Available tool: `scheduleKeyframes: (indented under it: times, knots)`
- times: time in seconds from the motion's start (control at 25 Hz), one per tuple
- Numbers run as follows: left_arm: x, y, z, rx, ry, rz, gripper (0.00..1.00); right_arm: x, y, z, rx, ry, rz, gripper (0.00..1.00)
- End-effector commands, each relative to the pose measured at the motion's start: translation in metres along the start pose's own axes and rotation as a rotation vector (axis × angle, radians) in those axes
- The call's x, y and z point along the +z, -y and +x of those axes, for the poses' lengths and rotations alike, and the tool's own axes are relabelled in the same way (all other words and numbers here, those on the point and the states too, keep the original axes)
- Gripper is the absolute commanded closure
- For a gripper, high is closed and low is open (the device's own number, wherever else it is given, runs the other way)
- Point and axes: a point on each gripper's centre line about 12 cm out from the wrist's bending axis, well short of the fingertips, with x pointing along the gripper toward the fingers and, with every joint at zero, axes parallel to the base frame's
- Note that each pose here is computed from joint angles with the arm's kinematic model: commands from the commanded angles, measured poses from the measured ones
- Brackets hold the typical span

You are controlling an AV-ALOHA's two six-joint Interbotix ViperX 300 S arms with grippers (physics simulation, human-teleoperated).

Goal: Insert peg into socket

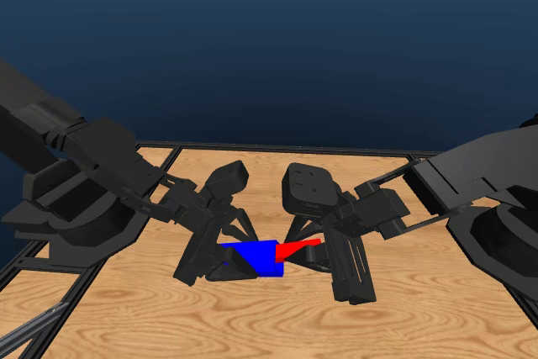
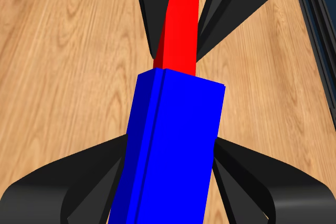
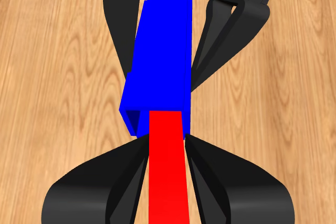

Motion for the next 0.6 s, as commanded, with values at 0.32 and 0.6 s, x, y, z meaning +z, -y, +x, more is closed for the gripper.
scheduleKeyframes:
  times: [0.32,0.6]
  knots:
    - [0.008,-0.004,0.001,0.066,-0.118,-0.107,1.0,0.045,-0.007,0.015,0.036,0.106,-0.012,1.0]
    - [0.007,-0.004,-0.003,0.099,-0.148,-0.127,1.0,0.01,0.002,0.017,0.048,0.013,0.106,0.0]
